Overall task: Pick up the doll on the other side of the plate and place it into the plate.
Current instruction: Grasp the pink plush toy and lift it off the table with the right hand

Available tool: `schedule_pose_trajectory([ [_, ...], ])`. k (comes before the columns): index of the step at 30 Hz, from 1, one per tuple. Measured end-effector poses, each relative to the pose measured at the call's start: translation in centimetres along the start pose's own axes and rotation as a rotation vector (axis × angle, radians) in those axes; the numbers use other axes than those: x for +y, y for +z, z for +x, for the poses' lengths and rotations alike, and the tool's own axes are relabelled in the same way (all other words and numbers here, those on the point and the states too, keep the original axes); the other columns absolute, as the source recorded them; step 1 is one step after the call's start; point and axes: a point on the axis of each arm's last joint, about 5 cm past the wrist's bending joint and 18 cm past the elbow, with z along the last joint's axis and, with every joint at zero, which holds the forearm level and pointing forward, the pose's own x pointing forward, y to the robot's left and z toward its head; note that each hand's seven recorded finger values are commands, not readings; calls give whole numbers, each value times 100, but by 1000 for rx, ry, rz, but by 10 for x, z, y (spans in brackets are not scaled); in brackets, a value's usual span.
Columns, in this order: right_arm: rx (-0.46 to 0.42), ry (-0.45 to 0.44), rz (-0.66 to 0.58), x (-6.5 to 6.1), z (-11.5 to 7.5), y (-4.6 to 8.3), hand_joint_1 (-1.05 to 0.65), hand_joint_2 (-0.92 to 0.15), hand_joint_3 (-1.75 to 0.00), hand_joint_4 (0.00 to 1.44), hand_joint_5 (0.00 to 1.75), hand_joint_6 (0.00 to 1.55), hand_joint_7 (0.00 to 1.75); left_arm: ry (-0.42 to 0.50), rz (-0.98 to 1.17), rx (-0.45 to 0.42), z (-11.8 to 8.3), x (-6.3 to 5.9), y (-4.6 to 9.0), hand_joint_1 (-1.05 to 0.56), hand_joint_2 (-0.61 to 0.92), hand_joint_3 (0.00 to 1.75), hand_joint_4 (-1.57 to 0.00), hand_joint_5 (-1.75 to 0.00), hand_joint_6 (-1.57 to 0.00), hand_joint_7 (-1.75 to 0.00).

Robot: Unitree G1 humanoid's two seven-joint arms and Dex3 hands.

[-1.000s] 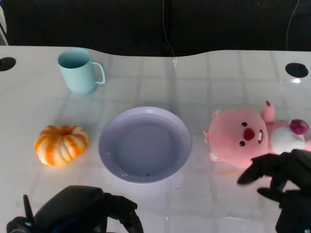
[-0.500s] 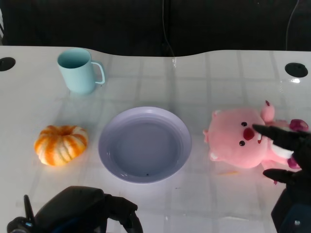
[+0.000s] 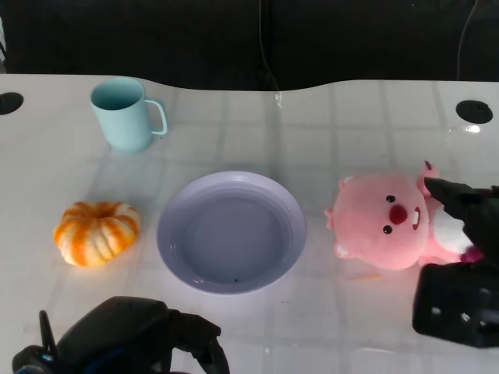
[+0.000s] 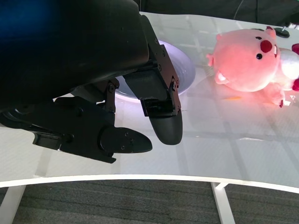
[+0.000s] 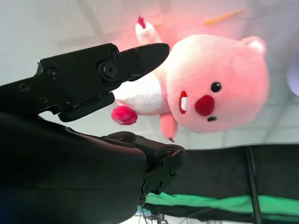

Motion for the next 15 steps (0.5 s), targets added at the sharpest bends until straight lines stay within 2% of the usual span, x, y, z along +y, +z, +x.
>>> schedule_pose_trajectory([
  [9, 41, 51, -63, 13, 26, -1, -59, -87, 0, 3, 31, 17, 3, -4, -6, 3, -1, -1, 0, -20, 92, 28, -70, -136, -87, -61],
  [15, 74, 54, -48, 26, 41, 4, -55, -84, 0, 0, 32, 16, 1, 0, -10, 4, -3, -1, 1, -20, 92, 29, -70, -134, -86, -61],
])
